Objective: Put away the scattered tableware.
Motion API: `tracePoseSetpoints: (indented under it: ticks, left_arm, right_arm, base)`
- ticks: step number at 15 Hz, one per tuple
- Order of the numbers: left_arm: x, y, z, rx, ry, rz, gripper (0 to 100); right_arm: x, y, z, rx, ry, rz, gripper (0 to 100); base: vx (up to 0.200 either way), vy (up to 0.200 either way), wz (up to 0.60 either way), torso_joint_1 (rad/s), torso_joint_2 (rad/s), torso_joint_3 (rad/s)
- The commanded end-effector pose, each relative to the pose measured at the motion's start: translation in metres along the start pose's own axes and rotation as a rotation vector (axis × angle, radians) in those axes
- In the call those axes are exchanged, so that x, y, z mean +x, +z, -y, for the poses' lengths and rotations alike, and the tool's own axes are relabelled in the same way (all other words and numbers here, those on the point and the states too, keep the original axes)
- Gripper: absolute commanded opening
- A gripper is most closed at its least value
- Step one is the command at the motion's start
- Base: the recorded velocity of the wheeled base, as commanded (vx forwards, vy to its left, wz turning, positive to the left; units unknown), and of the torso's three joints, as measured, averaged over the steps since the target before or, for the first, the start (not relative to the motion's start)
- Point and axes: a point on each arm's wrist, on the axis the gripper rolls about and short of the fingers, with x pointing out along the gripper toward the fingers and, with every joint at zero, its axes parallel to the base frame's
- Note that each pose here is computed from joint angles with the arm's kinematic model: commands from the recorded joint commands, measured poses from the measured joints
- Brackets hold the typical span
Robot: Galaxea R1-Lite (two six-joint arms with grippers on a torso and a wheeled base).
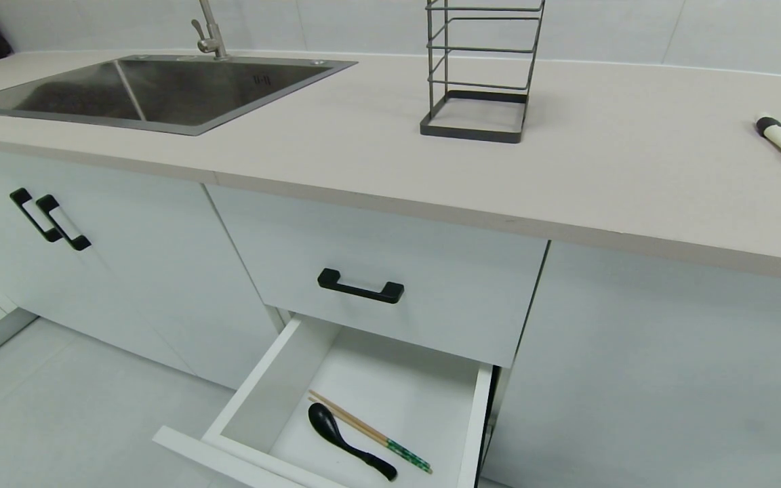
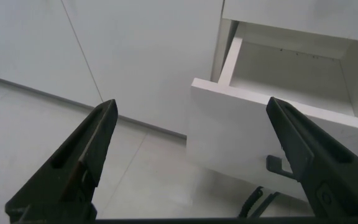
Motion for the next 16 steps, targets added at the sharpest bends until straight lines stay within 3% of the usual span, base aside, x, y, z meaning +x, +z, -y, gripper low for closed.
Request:
tracePoseSetpoints:
  ticks: [1, 2, 3, 5, 6, 9, 11, 14, 16]
  left_arm:
    - [-0.001, 0.015, 0.001, 0.008, -0.043, 0.141, 100]
    - [-0.006, 0.032, 0.004, 0.032, -0.116, 0.282, 100]
    - [-0.008, 0.045, 0.006, 0.048, -0.201, 0.281, 100]
    - [-0.007, 0.057, 0.008, 0.023, -0.268, 0.138, 100]
    - [-0.002, 0.071, 0.008, 0.0, -0.367, -0.006, 100]
    - [0.025, 0.088, 0.011, -0.023, -0.411, -0.18, 100]
    - [0.045, 0.082, 0.013, -0.041, -0.42, -0.326, 100]
    - [0.064, 0.066, 0.015, -0.058, -0.438, -0.587, 100]
    - [0.067, 0.06, 0.018, -0.048, -0.487, -0.695, 100]
  right_arm:
    - [-0.002, -0.008, -0.001, 0.02, -0.055, -0.036, 100]
    - [-0.003, -0.01, 0.0, 0.042, -0.091, -0.058, 100]
    - [-0.003, -0.01, 0.0, 0.083, -0.109, -0.066, 100]
    - [-0.003, -0.01, 0.0, 0.11, -0.13, -0.068, 100]
    - [-0.003, -0.011, 0.001, 0.142, -0.173, -0.072, 100]
    - [-0.003, -0.011, 0.002, 0.192, -0.21, -0.07, 100]
    - [-0.003, -0.011, 0.002, 0.185, -0.207, -0.074, 100]
    - [-0.003, -0.011, 0.002, 0.093, -0.201, -0.086, 100]
    - [-0.003, -0.011, 0.002, 0.12, -0.221, -0.084, 100]
  base:
    - [0.0, 0.0, 0.0, 0.0, 0.0, 0.0]
    - [0.0, 0.0, 0.0, 0.0, 0.0, 0.0]
    - [0.0, 0.0, 0.0, 0.0, 0.0, 0.0]
    - [0.0, 0.0, 0.0, 0.0, 0.0, 0.0]
    - [0.0, 0.0, 0.0, 0.0, 0.0, 0.0]
    - [0.0, 0.0, 0.0, 0.0, 0.0, 0.0]
    - [0.0, 0.0, 0.0, 0.0, 0.0, 0.0]
    - [0.0, 0.0, 0.0, 0.0, 0.0, 0.0]
    - [0.0, 0.0, 0.0, 0.0, 0.0, 0.0]
